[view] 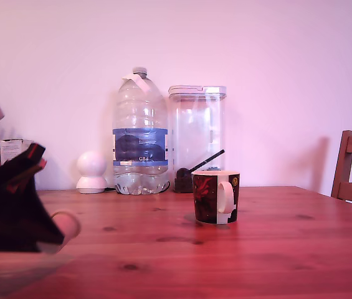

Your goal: Pick up the coffee capsules from the table one by one and drop them inside the nearest coffee cup

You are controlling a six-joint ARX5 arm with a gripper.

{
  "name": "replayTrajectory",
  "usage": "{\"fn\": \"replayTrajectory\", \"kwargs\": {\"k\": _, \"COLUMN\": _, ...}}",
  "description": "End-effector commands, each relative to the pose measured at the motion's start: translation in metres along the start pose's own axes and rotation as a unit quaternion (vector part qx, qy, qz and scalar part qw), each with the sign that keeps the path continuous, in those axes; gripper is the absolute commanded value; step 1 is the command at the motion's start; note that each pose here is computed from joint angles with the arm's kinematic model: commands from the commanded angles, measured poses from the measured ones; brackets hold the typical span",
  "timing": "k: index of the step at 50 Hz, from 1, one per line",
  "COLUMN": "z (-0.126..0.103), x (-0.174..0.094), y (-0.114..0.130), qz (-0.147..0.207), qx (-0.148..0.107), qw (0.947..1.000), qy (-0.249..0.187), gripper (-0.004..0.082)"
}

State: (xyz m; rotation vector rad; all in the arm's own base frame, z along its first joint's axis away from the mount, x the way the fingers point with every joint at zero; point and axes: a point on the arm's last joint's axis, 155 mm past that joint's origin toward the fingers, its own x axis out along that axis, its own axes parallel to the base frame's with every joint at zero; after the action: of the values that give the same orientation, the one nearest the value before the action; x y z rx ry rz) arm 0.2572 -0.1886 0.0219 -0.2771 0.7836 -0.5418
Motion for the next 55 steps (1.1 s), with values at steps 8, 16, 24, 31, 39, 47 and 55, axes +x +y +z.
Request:
{"fn": "replayTrajectory", "kwargs": {"k": 8, "z": 0.018, "x": -0.006, "y": -0.013, "qz": -0.022, "qx": 0.11, "qw": 0.9929, "qy": -0.039, "gripper": 0.0142}}
{"fn": "replayTrajectory", "kwargs": {"k": 16, "z": 0.037, "x": -0.012, "y": -0.023, "qz": -0.033, "qx": 0.177, "qw": 0.9803, "qy": -0.082, "gripper": 0.0142}}
{"fn": "replayTrajectory", "kwargs": {"k": 24, "z": 0.056, "x": -0.019, "y": -0.034, "qz": -0.043, "qx": 0.216, "qw": 0.9677, "qy": -0.123, "gripper": 0.0142}}
{"fn": "replayTrajectory", "kwargs": {"k": 31, "z": 0.063, "x": -0.021, "y": -0.038, "qz": -0.044, "qx": 0.228, "qw": 0.9629, "qy": -0.138, "gripper": 0.0142}}
{"fn": "replayTrajectory", "kwargs": {"k": 39, "z": 0.067, "x": -0.022, "y": -0.041, "qz": -0.049, "qx": 0.232, "qw": 0.9609, "qy": -0.142, "gripper": 0.0142}}
{"fn": "replayTrajectory", "kwargs": {"k": 47, "z": 0.087, "x": -0.024, "y": -0.05, "qz": -0.054, "qx": 0.228, "qw": 0.9591, "qy": -0.159, "gripper": 0.0142}}
{"fn": "replayTrajectory", "kwargs": {"k": 55, "z": 0.11, "x": -0.025, "y": -0.062, "qz": -0.056, "qx": 0.229, "qw": 0.9585, "qy": -0.161, "gripper": 0.0142}}
